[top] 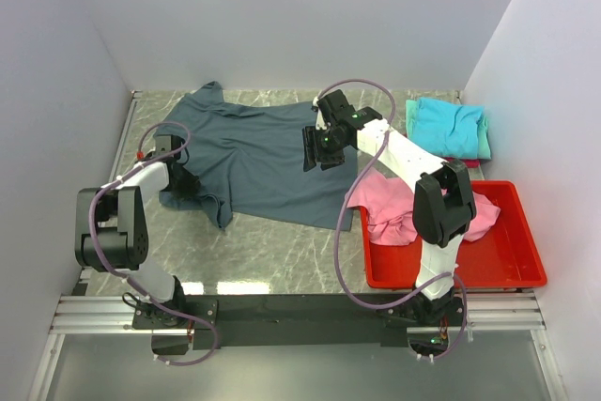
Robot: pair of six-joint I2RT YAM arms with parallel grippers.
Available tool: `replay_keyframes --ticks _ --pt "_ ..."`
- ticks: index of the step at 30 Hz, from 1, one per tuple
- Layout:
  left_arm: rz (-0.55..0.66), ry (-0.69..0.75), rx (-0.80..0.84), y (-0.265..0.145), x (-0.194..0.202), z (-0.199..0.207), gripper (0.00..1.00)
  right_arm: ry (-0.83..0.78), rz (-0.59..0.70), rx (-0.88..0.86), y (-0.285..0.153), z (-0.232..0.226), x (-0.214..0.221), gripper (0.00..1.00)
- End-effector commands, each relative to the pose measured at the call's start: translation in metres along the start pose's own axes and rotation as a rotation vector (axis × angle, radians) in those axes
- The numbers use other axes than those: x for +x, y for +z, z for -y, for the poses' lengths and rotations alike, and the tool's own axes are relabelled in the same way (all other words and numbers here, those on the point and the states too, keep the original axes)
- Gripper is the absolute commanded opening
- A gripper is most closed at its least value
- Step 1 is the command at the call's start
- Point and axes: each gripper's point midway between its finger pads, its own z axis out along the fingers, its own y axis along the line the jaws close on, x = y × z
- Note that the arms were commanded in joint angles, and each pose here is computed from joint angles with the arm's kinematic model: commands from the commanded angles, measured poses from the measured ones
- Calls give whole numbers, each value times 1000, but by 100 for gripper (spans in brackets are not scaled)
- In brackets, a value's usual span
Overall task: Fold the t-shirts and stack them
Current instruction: Flatten the tshirt out
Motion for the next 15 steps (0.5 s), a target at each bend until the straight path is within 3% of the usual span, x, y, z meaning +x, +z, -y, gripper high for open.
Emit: replay_keyframes --ticks 1,15 --pt "21 8 34 -6 -10 11 28 -20 21 -24 -9 -11 -6 61" --pt "72 1 63 -49 -29 13 27 -32 15 62 -22 5 9 61"
